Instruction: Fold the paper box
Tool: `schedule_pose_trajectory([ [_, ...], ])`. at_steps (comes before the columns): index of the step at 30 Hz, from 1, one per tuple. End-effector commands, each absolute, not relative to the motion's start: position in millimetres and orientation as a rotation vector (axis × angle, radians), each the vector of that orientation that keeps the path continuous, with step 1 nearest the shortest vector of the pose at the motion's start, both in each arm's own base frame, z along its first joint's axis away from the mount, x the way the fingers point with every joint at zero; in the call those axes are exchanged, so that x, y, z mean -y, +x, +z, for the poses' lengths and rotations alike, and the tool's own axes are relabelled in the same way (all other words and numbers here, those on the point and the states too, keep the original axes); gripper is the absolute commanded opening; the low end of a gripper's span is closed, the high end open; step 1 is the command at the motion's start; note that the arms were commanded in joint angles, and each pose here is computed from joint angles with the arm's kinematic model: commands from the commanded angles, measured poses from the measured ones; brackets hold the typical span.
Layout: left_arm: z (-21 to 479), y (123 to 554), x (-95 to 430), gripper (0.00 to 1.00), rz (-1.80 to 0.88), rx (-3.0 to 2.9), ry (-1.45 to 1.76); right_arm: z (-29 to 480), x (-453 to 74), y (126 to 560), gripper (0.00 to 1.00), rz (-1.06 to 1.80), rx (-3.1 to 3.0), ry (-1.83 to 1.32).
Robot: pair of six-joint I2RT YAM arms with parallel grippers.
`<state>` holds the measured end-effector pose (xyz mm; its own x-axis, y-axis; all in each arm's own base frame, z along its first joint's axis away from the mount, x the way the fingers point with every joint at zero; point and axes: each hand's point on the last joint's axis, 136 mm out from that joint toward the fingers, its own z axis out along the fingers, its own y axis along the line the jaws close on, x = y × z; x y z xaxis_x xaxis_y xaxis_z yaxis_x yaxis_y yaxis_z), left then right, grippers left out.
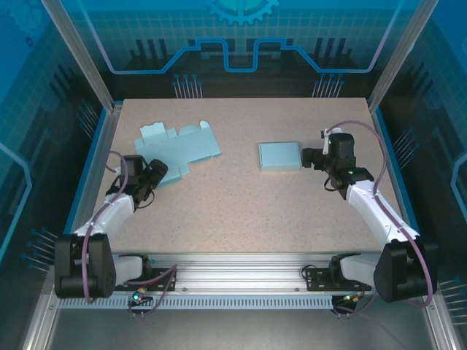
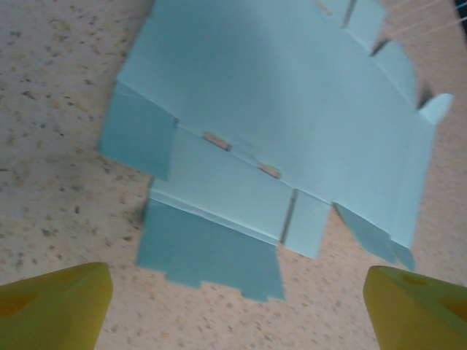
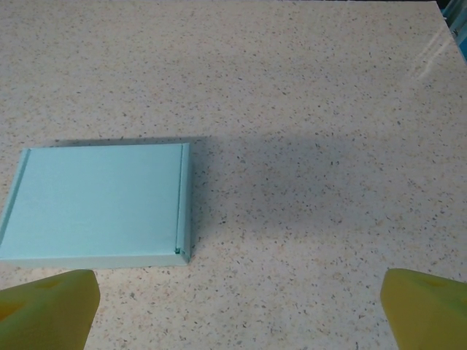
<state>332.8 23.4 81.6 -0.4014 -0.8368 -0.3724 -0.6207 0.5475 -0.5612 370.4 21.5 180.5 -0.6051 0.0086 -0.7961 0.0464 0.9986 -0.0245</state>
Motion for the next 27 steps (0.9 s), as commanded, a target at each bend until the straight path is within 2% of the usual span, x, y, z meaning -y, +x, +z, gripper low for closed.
schedule_pose_trajectory([
  [1,70.8,344.5,-30.4,0.85,-0.492,-2.137,-1.225,188.2,-12.4,370.1,1.00,-0.094,-2.176,0.073],
  [10,49.2,363.1,-61.0,0.79,-0.424,-2.086,-1.352,194.6,-4.7,365.0,1.00,-0.121,-2.138,0.108],
  [21,36.9,387.7,-79.4,0.55,-0.391,-2.060,-1.382,195.8,-2.2,364.0,1.00,-0.131,-2.142,0.130],
  [27,23.2,395.7,-75.0,0.51,-0.459,-2.037,-1.429,197.5,-0.1,362.6,1.00,-0.143,-2.133,0.136],
])
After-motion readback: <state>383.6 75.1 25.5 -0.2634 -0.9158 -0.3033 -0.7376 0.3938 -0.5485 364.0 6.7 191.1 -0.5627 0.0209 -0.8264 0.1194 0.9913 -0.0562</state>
